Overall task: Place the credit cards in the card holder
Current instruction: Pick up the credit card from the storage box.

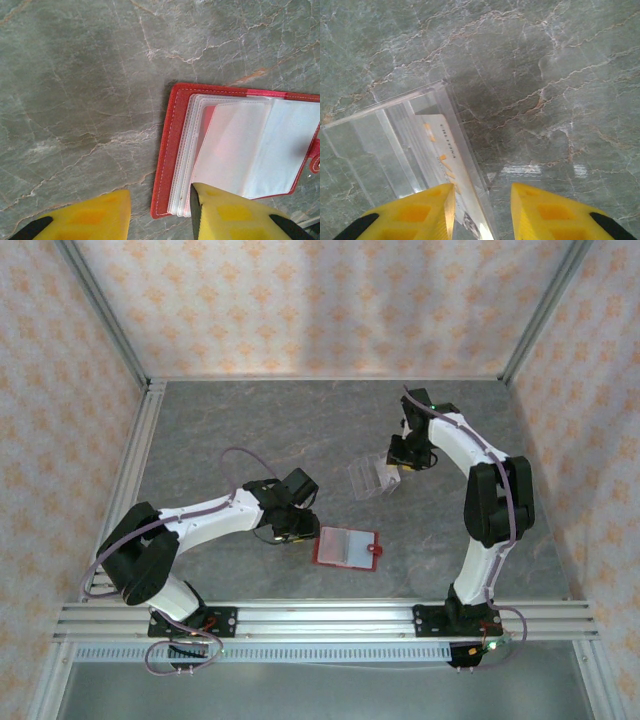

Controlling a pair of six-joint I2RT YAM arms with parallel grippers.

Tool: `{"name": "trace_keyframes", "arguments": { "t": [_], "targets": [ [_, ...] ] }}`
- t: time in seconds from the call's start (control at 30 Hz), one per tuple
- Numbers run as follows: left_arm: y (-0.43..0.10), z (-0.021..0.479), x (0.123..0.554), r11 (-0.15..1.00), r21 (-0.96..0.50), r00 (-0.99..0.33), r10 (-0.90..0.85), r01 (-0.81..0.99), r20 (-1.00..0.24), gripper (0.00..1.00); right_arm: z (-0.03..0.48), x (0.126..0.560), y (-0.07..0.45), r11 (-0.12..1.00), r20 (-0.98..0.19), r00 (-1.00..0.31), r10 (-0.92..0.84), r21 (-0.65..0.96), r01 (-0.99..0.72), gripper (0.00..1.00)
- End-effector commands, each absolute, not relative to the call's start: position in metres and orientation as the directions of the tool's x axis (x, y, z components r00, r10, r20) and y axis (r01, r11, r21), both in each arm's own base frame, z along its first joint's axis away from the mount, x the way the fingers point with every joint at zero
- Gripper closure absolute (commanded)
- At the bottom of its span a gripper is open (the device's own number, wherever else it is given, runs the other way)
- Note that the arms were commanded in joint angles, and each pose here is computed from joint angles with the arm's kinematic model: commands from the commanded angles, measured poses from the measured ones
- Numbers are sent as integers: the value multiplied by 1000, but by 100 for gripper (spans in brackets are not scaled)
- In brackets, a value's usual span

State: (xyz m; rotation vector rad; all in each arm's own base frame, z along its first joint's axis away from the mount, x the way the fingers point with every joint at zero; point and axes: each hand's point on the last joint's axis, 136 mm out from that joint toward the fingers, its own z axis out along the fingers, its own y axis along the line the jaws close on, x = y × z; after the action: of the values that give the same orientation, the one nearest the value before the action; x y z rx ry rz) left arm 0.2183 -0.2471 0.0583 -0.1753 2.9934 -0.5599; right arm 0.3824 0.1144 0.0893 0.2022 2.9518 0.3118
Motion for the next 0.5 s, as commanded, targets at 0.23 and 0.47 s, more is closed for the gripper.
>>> {"name": "trace_keyframes", "arguments": {
  "t": [0.23,0.47],
  "targets": [
    [-245,55,216,929,-356,-988,-137,-104,-69,63,85,381,130,979,-128,-988,89,195,63,64],
    [-245,54,216,929,-356,-988,-136,-104,-67,63,80,379,123,987,-123,-989,80,148,61,65]
  ]
}}
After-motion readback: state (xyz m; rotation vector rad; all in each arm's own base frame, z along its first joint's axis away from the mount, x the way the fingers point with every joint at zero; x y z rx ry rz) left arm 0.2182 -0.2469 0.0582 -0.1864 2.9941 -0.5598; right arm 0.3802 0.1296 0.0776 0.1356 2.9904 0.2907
